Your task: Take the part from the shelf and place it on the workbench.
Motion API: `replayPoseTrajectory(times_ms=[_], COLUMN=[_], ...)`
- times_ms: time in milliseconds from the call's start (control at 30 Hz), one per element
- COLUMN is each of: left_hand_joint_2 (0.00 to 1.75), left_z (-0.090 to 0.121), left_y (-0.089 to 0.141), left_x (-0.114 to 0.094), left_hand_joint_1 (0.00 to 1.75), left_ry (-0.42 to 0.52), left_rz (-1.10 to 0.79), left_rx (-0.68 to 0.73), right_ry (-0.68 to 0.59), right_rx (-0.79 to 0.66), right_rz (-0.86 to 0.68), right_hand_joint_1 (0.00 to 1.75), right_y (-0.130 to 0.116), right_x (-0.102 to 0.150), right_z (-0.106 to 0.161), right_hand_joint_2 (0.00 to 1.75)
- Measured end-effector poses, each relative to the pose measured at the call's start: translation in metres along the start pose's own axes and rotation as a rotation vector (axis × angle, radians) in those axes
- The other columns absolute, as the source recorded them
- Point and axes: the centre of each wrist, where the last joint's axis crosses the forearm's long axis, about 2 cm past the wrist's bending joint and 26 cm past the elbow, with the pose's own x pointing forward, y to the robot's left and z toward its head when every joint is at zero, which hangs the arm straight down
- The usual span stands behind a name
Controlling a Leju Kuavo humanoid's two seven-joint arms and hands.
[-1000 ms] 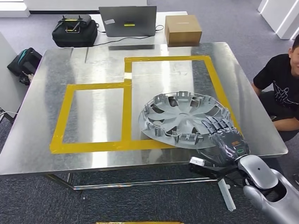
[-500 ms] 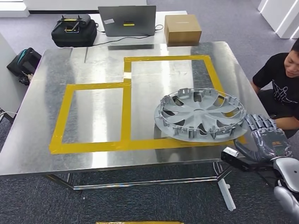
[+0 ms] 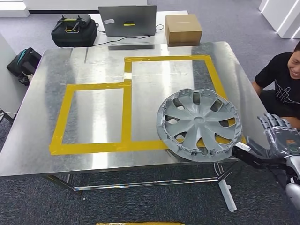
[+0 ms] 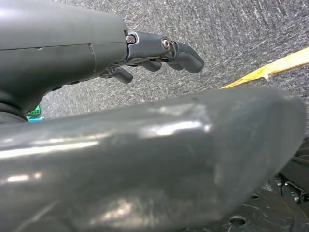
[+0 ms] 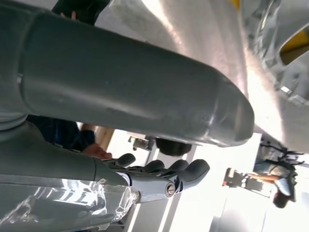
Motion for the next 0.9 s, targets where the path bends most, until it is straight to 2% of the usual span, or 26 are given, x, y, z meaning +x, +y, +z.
replayPoseTrajectory(times_ms=[200, 400, 900], left_hand_joint_2=[0.0, 0.0, 0.0], left_z=[0.0, 0.0, 0.001], left_y=[-0.001, -0.002, -0.004], left_x=[0.0, 0.001, 0.002], left_hand_joint_1=[0.0, 0.0, 0.0], left_ry=[0.001, -0.004, -0.025], left_rz=[0.001, -0.005, -0.016], left_rx=[-0.001, -0.004, -0.007], right_ry=[-0.006, -0.154, -0.274], right_rx=[-0.085, -0.143, -0.151], right_rz=[-0.058, -0.157, -0.271], right_hand_joint_1=[0.0, 0.0, 0.0], right_y=[-0.003, -0.004, -0.007], right_x=[-0.004, 0.02, 0.046], right_z=[0.0, 0.005, 0.011], right_hand_joint_2=[0.0, 0.0, 0.0])
